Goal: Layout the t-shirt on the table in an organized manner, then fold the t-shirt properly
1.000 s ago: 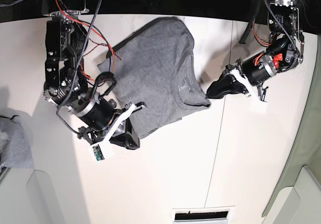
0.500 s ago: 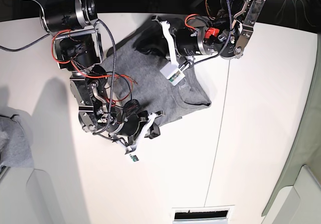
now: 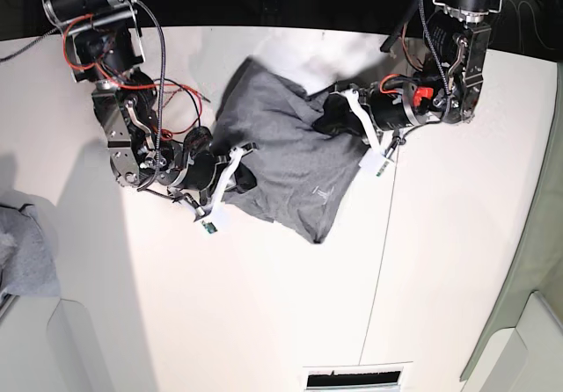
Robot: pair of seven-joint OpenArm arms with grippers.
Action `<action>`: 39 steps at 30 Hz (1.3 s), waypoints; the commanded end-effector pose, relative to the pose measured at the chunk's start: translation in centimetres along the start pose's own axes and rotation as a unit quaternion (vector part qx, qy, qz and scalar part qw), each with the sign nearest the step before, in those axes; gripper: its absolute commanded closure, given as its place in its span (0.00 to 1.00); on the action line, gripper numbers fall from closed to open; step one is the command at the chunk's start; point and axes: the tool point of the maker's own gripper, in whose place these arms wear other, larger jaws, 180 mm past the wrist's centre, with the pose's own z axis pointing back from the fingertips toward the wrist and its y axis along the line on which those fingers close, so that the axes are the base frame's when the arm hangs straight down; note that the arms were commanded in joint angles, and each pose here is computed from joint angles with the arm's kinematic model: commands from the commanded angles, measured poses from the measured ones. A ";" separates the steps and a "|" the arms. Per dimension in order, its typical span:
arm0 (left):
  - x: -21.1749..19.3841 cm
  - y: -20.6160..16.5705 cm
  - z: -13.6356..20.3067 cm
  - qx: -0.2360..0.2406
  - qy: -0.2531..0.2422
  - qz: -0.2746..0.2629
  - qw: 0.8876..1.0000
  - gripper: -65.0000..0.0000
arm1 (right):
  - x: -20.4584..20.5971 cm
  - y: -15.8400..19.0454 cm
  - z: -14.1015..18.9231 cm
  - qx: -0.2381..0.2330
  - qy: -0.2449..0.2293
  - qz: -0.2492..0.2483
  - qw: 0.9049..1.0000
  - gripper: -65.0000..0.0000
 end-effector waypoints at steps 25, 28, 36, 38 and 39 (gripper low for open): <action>4.0 -0.2 9.5 0.001 -0.040 -0.086 0.995 0.98 | -1.1 0.4 10.9 -0.029 -0.070 -0.032 0.997 1.00; 1.4 -0.1 12.1 0.024 -0.027 -0.081 0.996 0.98 | -3.9 1.2 12.8 -0.030 -0.047 -0.026 0.998 1.00; -7.6 -2.4 17.5 0.057 0.047 -0.048 0.996 0.98 | -13.1 7.0 16.7 0.010 0.047 -0.031 0.998 1.00; -10.8 -2.8 18.0 0.061 0.081 -0.031 0.994 0.98 | -15.7 8.5 17.2 0.026 0.077 -0.046 0.996 1.00; -12.5 -2.9 18.1 0.068 0.098 -0.024 0.993 0.98 | -17.1 9.6 17.5 0.038 0.093 -0.051 0.994 1.00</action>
